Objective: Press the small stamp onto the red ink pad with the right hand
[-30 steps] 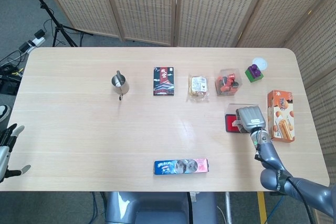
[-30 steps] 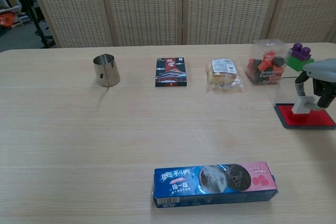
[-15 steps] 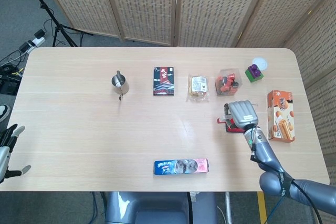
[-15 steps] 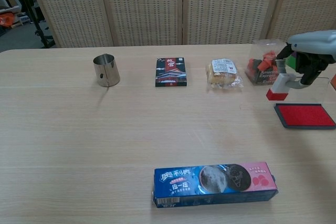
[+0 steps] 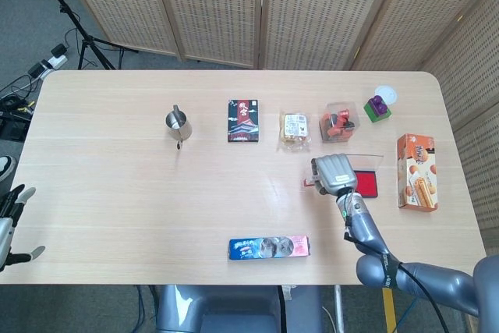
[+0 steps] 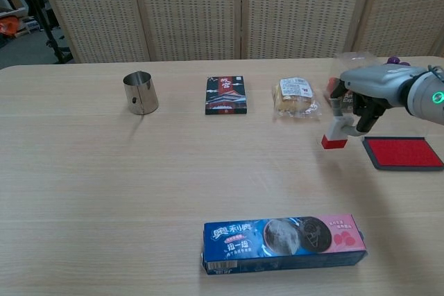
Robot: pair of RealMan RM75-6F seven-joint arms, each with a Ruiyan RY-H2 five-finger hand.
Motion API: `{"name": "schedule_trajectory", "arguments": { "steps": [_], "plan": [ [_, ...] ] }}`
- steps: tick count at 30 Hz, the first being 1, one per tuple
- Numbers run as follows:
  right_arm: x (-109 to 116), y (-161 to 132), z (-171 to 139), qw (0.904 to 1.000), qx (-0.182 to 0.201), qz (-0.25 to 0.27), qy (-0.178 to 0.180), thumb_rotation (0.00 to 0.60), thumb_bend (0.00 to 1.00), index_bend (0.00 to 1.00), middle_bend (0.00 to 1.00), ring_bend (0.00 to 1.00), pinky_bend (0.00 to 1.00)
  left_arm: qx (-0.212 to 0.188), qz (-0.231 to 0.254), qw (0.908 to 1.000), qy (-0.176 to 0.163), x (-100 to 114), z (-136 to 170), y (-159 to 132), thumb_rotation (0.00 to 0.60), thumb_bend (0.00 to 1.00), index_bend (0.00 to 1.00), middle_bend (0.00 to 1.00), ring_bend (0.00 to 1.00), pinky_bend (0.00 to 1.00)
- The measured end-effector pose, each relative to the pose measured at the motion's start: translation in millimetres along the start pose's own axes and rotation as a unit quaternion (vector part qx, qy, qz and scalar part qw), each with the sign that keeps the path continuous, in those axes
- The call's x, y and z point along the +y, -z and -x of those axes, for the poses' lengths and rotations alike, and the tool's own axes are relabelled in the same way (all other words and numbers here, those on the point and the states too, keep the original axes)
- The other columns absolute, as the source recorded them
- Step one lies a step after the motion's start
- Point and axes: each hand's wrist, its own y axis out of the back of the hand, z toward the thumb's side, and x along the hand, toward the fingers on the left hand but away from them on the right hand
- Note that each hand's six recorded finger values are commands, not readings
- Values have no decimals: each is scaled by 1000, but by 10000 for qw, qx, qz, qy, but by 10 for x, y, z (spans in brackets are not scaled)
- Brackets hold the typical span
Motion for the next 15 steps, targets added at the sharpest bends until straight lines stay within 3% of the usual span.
{"name": "schedule_trajectory", "arguments": {
  "steps": [15],
  "plan": [
    [-155,6,82,9999,-79,-2,-73,600,515,571,1000,1000,1000,-19,-14,10000,58,-25,-5,-13,600,133,0,0,0,0]
  ]
}}
